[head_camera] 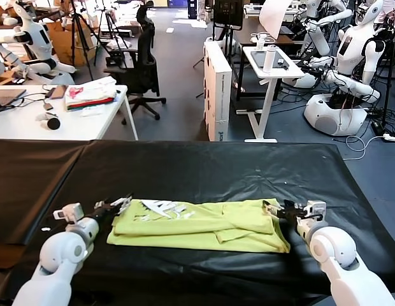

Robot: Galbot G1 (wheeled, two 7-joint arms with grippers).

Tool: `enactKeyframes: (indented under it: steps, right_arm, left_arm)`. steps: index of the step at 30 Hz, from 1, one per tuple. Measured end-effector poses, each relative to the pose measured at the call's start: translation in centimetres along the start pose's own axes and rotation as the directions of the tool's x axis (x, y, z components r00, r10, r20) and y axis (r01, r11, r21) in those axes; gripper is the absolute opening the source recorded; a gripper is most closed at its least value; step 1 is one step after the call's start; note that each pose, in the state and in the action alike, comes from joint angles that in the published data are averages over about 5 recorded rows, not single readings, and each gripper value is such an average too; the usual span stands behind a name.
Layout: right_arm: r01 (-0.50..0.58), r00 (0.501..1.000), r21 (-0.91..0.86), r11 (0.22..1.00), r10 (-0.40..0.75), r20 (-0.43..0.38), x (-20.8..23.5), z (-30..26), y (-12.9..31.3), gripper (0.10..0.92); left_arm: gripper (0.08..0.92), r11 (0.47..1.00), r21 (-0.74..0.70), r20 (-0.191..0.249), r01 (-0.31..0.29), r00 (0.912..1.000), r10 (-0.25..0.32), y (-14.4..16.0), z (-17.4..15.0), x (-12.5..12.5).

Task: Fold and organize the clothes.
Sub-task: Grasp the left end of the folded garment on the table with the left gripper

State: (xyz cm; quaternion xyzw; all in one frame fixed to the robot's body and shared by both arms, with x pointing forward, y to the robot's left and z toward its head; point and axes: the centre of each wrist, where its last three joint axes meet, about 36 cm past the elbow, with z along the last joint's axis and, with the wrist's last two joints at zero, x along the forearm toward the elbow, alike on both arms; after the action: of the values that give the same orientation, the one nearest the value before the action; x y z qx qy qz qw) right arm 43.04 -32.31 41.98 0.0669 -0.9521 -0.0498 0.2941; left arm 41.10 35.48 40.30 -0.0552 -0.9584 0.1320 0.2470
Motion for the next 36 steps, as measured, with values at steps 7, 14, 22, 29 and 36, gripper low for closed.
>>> enactKeyframes:
  steps: [7, 14, 22, 29, 36]
  right_arm:
    - [-0.001, 1.0, 0.003, 1.0, 0.001, -0.007, -0.1, 0.3, 0.1, 0.786]
    - [0.005, 1.0, 0.004, 1.0, -0.005, -0.009, 0.1, 0.5, 0.3, 0.394]
    - [0.014, 1.0, 0.0, 1.0, -0.014, 0.014, 0.7, 0.5, 0.8, 0.142]
    - [-0.004, 0.998, -0.012, 1.0, 0.004, 0.069, 1.1, 0.5, 0.9, 0.14]
    - [-0.032, 0.995, -0.02, 0.999, 0.033, 0.096, 0.8, 1.1, 0.9, 0.14]
  left_arm:
    - [0.796, 1.0, -0.006, -0.014, -0.008, 0.9999, 0.008, -0.3, 0.5, 0.3]
    - [0.447, 1.0, -0.01, -0.014, -0.018, 0.9997, 0.018, -0.4, 0.5, 0.5]
    - [0.171, 0.999, -0.024, -0.011, -0.03, 0.9995, 0.029, -0.7, 0.5, 0.8]
    - [0.149, 0.999, -0.028, -0.001, -0.022, 0.9998, 0.022, -0.5, 0.5, 0.9]
    - [0.149, 1.0, -0.026, 0.03, -0.005, 0.9995, 0.006, 0.0, -0.2, 1.0]
